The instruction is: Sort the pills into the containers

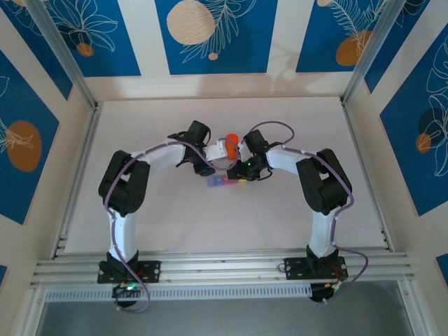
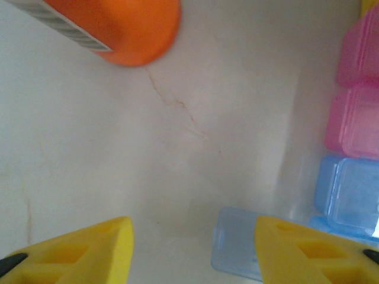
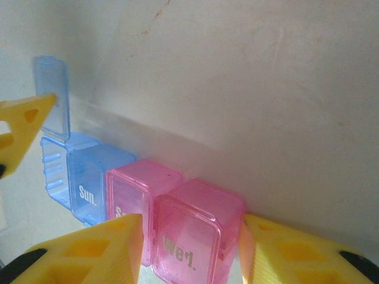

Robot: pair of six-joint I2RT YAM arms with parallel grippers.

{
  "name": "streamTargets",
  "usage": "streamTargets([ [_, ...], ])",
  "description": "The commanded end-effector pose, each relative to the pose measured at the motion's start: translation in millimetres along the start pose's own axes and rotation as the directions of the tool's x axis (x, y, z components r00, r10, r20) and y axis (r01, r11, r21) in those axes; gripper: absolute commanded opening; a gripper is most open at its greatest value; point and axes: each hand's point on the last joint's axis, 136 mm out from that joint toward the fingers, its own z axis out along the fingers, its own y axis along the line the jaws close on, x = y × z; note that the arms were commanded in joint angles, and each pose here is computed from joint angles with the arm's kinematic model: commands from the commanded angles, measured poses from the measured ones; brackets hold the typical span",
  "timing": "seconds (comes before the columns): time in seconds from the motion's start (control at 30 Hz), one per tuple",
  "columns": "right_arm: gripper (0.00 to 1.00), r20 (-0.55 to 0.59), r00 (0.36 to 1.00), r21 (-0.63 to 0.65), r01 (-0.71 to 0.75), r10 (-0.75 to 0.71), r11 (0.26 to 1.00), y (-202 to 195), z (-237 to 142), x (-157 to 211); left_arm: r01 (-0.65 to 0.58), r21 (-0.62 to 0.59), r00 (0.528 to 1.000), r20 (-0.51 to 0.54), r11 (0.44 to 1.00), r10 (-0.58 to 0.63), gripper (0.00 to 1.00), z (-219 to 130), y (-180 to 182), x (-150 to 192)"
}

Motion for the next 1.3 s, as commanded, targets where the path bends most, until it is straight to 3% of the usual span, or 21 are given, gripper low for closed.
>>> streamTargets([
  [0.0, 0.45, -0.087, 0.996, 0.089, -0.015, 0.023, 0.996, -19.6, 19.2, 26.5, 0.053, -0.115, 0.988, 0.152, 0.992, -0.035, 0.59, -45.9, 30.4, -36.9],
  [0.3, 0.49, -0.053, 0.998, 0.080, -0.013, 0.018, 0.997, -10.1, 7.5, 20.1, 0.163, -0.217, 0.922, 0.381, 0.962, -0.070, 0.60, -108.1, 39.1, -58.8],
  [0.5, 0.51, -0.010, 1.000, 0.065, 0.002, -0.001, 0.998, 3.1, -10.2, 10.6, 0.324, -0.228, 0.819, 0.554, 0.918, -0.151, 0.59, -153.5, 29.1, -60.5],
  [0.77, 0.55, 0.047, 0.998, 0.056, 0.031, -0.034, 0.998, 22.0, -39.0, 1.0, 0.629, -0.232, 0.638, 0.700, 0.742, -0.322, 0.61, -214.3, 26.3, -26.3],
  [0.9, 0.55, 0.079, 0.994, 0.061, 0.064, -0.069, 0.996, 34.8, -59.3, -2.1, 0.672, -0.201, 0.593, 0.723, 0.713, -0.354, 0.64, -234.6, 13.8, -14.9],
  [1.03, 0.58, 0.130, 0.983, 0.160, 0.111, -0.133, 0.981, 37.1, -89.7, -9.8, 0.709, -0.167, 0.555, 0.732, 0.685, -0.396, 0.65, -253.3, -3.2, 0.4],
  [1.1, 0.59, 0.159, 0.973, 0.220, 0.133, -0.170, 0.967, 36.1, -105.9, -16.7, 0.750, -0.163, 0.509, 0.760, 0.641, -0.403, 0.68, -263.6, -10.5, 16.5],
  [1.2, 0.63, 0.194, 0.955, 0.307, 0.158, -0.224, 0.939, 34.1, -126.8, -31.9, 0.835, -0.137, 0.406, 0.806, 0.533, -0.430, 0.74, -286.2, -22.6, 48.9],
  [1.27, 0.64, 0.213, 0.944, 0.348, 0.166, -0.251, 0.922, 33.1, -136.3, -45.3, 0.850, -0.102, 0.370, 0.814, 0.517, -0.447, 0.75, -300.4, -36.9, 59.5],
])
